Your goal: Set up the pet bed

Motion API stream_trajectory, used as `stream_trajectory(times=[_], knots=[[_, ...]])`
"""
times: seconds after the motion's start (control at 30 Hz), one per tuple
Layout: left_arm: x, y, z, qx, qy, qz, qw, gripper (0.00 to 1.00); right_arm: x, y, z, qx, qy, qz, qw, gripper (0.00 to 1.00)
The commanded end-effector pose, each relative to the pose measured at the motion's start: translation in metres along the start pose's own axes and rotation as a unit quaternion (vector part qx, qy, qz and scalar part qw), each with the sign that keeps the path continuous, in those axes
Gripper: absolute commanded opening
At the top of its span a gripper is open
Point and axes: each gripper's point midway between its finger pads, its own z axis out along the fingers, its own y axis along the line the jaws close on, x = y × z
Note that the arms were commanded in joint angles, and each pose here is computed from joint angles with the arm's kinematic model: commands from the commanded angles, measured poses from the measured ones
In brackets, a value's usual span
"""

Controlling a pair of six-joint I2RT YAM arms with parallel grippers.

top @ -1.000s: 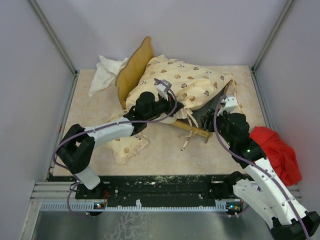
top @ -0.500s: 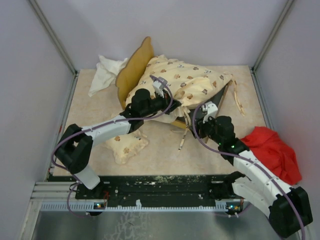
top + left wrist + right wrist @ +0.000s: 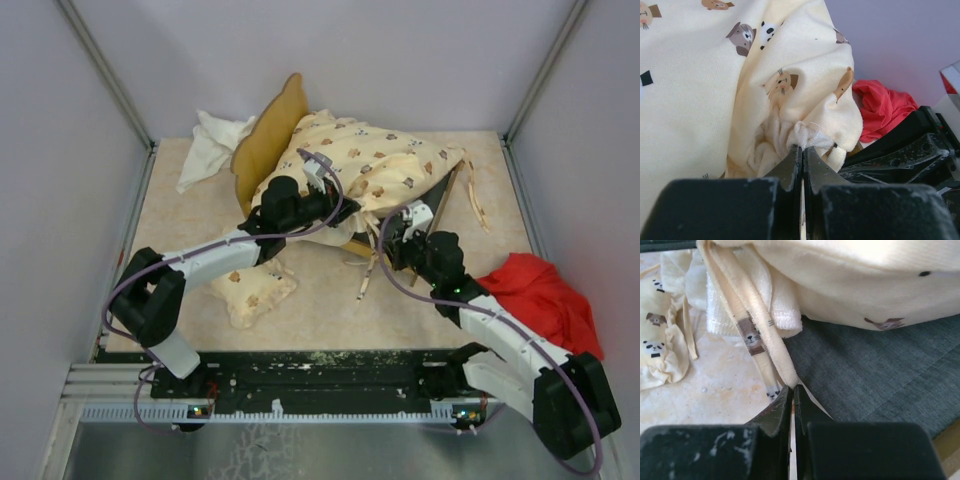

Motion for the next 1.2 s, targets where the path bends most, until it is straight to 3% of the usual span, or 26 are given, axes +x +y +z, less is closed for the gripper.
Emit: stream_trajectory(times=[0.0, 0.27, 0.5, 0.73, 1.17], knots=[[-0.011, 0.009, 0.001, -0.016, -0.01, 0.005, 1.0, 0.0, -0.041, -0.011, -0.015, 0.041, -0.058, -0.017, 0.997, 0.0], [-0.003, 0.019, 0.003, -0.032, -0.004, 0.005, 0.999, 0.0, -0.083, -0.035, -0.054, 0.128, -0.045, -0.074, 0.988, 0.0], [0.001, 0.025, 0.002, -0.044, 0.0, 0.006, 0.999, 0.0, -0.115, -0.042, -0.056, 0.136, -0.046, -0.177, 0.974, 0.0], [0.001, 0.028, 0.003, -0.051, 0.001, 0.009, 0.999, 0.0, -0.147, -0.032, -0.051, 0.112, -0.098, -0.239, 0.96, 0.0], [0.001, 0.029, 0.005, -0.055, 0.001, 0.003, 0.998, 0.0, -0.184, -0.015, -0.057, 0.086, -0.166, -0.256, 0.948, 0.0]])
